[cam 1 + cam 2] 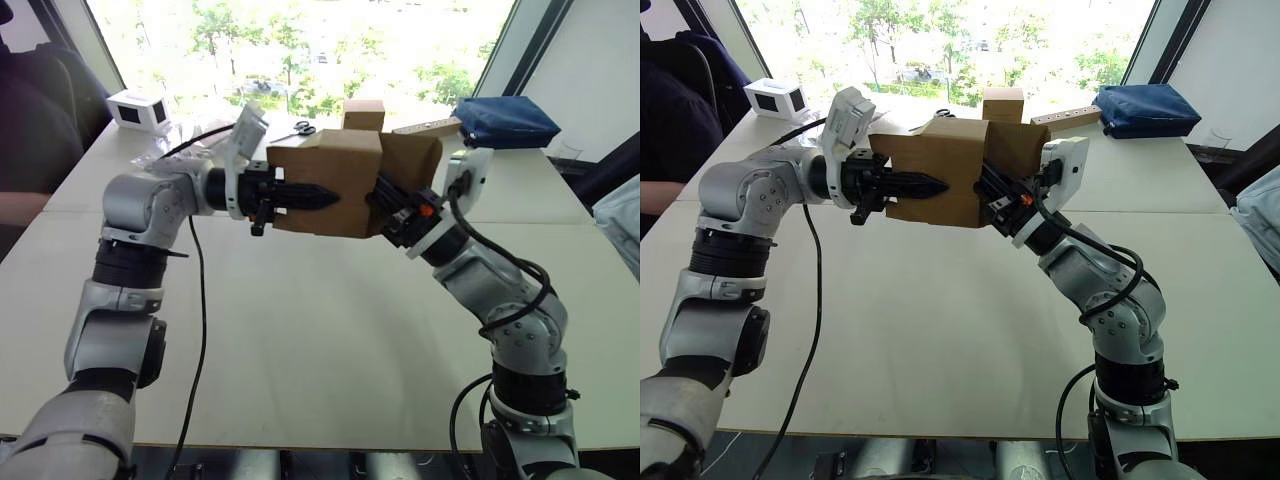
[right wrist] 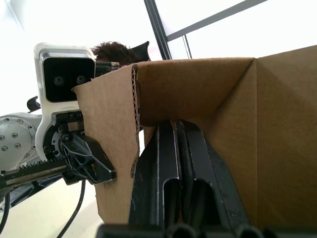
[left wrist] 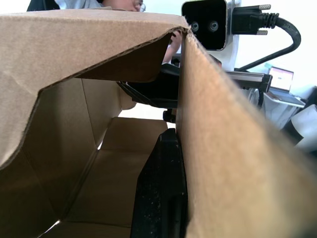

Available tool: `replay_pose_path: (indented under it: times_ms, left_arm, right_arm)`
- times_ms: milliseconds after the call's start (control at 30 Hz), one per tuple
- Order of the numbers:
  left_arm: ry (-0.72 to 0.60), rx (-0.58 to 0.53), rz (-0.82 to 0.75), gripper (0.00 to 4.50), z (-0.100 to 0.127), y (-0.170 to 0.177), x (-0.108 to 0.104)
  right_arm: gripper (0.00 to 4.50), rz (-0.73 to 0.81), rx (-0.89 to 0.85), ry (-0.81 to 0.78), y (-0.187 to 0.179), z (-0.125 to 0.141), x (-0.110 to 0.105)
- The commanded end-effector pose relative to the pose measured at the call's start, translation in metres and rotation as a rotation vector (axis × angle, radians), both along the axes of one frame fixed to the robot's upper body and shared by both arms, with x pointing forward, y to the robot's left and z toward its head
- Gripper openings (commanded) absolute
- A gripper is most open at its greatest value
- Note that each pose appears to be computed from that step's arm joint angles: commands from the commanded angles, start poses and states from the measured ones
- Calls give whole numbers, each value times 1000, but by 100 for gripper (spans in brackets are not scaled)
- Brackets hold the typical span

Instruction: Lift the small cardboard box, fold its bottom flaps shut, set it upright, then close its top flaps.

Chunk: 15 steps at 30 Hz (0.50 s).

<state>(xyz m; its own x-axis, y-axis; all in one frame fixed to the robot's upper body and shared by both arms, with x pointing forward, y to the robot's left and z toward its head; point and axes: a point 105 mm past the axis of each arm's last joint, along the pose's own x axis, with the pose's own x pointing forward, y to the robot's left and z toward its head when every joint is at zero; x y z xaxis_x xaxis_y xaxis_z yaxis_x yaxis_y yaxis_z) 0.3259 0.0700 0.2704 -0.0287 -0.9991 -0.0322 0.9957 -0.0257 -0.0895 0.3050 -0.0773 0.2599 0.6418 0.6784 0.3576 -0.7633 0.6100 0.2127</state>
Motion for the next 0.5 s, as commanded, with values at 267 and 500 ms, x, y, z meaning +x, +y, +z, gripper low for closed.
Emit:
replay_pose_path:
  times_ms: [267, 500]
  left_arm:
    - [-31, -19, 61, 0, 7, 5, 7]
    - [-29, -25, 72, 0, 9, 6, 10]
  right_arm:
    - [9, 1, -115, -87, -17, 4, -26]
    - [9, -32, -210, -45, -44, -6, -42]
